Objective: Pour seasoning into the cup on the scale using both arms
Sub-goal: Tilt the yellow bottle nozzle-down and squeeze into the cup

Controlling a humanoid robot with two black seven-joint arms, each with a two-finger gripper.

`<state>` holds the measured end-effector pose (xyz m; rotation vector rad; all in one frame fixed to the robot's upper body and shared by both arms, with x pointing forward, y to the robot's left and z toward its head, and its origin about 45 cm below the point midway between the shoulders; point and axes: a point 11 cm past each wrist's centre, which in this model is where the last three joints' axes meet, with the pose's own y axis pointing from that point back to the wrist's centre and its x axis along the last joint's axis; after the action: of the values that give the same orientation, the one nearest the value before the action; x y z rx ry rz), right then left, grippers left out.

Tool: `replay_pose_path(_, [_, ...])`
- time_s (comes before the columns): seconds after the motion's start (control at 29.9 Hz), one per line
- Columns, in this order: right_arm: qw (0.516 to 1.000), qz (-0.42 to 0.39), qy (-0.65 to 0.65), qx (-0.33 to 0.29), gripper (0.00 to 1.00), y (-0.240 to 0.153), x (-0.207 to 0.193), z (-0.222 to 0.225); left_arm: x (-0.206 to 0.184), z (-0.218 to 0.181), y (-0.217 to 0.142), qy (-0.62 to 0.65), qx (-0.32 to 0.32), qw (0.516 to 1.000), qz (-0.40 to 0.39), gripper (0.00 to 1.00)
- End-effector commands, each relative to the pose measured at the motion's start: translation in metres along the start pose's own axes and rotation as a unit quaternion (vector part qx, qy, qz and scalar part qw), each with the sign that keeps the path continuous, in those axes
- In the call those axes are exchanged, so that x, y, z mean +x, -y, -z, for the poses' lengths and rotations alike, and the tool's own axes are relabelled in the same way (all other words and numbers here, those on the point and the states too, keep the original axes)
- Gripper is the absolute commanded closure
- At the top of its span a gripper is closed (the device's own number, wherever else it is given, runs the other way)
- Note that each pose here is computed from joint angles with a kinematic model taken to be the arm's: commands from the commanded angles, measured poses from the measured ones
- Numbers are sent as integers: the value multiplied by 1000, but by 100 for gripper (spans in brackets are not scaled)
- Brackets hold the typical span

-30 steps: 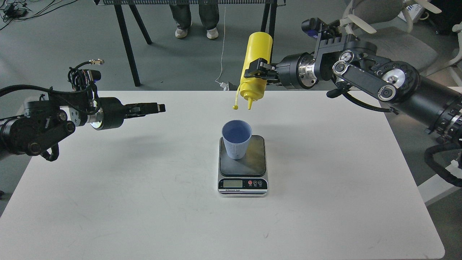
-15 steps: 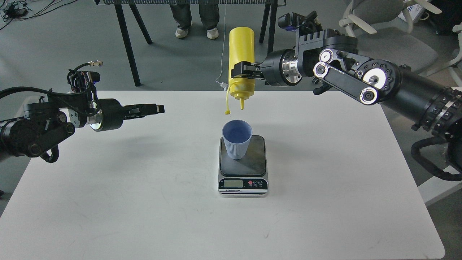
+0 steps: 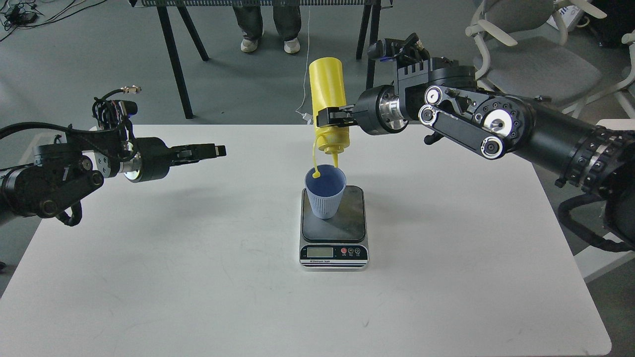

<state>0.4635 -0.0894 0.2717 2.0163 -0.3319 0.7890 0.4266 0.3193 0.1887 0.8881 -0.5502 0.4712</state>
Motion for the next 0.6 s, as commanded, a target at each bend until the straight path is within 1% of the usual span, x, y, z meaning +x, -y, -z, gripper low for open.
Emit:
replay_pose_path(0.0, [1000, 3, -2, -1, 58, 2, -3, 0, 1, 0, 0, 0, 0, 1000, -1, 27])
replay_pose_path(0.57, [1000, 9, -3, -3, 58, 6, -8, -1, 0, 0, 0, 1, 0, 1000, 0, 27])
